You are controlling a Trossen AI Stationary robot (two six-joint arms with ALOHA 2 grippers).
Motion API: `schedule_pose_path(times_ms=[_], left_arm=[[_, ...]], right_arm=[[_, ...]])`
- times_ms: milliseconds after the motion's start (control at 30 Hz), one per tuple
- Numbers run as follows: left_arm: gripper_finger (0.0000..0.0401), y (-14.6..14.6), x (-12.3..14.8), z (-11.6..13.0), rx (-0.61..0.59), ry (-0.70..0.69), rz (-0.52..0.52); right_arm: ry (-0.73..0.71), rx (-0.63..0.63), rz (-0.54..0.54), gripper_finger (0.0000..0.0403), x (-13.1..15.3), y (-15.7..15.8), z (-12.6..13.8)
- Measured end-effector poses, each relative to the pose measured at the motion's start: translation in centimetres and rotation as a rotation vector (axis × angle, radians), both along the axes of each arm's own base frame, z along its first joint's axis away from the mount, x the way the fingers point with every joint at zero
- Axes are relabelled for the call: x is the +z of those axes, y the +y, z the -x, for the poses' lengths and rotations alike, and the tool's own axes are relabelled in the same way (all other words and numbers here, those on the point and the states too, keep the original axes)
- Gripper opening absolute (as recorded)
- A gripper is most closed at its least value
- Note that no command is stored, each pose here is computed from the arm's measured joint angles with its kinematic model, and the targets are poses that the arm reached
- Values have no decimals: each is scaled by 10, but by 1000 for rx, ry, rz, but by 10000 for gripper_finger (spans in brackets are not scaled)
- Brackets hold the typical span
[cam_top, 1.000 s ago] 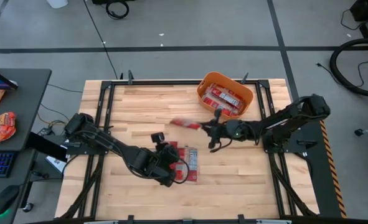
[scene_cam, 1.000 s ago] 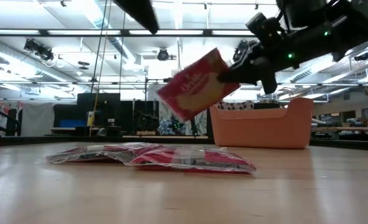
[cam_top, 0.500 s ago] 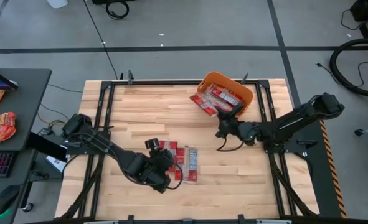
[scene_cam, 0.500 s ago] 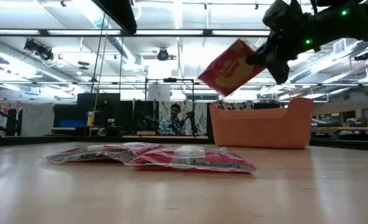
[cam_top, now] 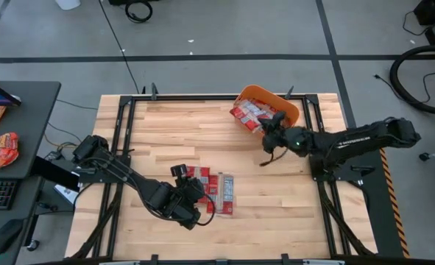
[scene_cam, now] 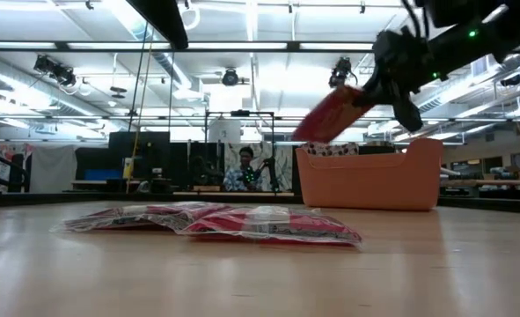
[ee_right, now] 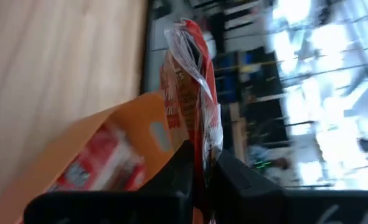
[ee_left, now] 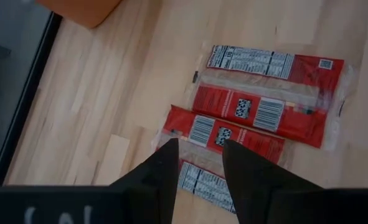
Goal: Sort popcorn bags into baskets
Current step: Put the red popcorn bag into the orange bin
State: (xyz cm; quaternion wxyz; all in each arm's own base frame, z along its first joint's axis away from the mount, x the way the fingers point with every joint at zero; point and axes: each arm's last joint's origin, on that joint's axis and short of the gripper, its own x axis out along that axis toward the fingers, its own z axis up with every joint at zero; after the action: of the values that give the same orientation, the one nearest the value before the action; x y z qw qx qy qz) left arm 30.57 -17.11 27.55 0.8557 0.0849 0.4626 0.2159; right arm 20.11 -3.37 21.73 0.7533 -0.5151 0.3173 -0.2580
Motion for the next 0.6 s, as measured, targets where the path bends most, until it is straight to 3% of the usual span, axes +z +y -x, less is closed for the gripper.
schedule_pose_path(times_ms=[100, 200, 400, 600], left_arm=[[130, 1, 0, -1, 5, -3, -5], [130, 2, 0, -1, 6, -4, -6], [130, 1, 0, -1, -6, 3, -13], [130, 1, 0, -1, -6, 2, -12]], right_arm=[[36, -62, -83, 30, 1, -14, 0], [13, -135, -99, 30, 5, -26, 1], [45, -98, -127, 48, 3, -48, 7], [-8, -189, -242, 64, -2, -63, 16]])
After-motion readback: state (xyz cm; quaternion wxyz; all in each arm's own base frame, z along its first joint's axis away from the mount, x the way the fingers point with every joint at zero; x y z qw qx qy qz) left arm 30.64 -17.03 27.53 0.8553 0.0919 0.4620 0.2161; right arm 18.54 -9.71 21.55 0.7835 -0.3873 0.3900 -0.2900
